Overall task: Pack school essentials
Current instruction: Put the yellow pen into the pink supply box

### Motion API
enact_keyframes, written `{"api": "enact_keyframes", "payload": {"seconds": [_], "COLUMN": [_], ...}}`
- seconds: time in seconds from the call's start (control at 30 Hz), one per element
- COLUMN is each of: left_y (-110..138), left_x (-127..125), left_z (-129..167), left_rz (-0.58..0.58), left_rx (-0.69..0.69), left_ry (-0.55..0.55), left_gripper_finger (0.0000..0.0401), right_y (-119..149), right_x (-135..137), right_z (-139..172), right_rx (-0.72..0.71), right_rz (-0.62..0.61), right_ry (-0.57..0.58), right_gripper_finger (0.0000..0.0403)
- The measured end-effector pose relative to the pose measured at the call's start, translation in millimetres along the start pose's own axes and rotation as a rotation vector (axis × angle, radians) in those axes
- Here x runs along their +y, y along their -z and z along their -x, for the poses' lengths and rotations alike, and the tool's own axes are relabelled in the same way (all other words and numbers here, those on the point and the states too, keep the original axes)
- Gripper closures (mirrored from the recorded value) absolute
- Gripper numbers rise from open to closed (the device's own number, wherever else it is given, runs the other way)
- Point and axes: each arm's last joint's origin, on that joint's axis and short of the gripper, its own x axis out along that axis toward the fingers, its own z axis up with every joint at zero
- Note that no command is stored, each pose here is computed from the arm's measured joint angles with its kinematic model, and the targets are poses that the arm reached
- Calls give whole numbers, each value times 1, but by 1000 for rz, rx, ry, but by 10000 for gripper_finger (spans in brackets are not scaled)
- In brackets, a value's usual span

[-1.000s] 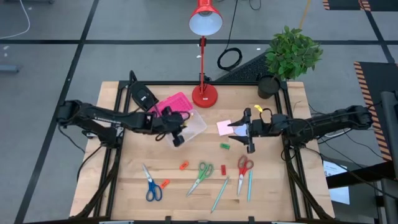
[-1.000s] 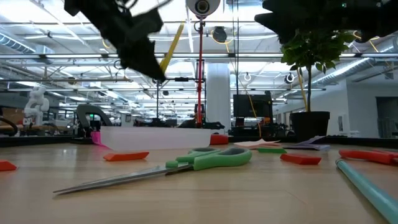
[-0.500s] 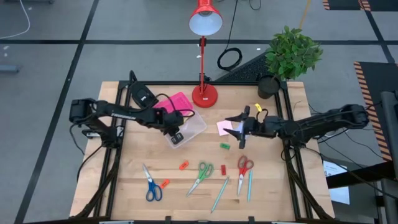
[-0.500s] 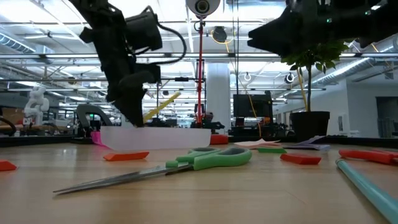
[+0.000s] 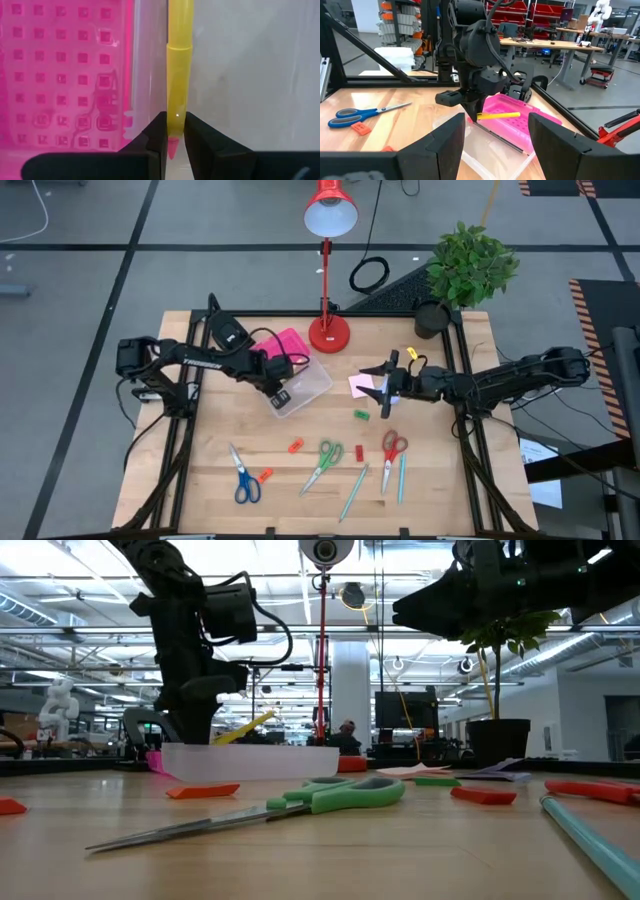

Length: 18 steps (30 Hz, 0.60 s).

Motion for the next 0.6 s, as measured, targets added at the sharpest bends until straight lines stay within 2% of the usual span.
{"api": "enact_keyframes", "payload": {"seconds": [0.6], "left_y": [0], "left_x": [0], "left_z": [0], "left_rz": [-7], "left_rx": [1], "left_ry": [-1], "left_gripper_finger": [343], "right_y": [0], "right_x": [0], "right_z": [0], "right_rx": [0], "right_rz": [0], "right_ry": [-1], "right_gripper_finger": [192]}}
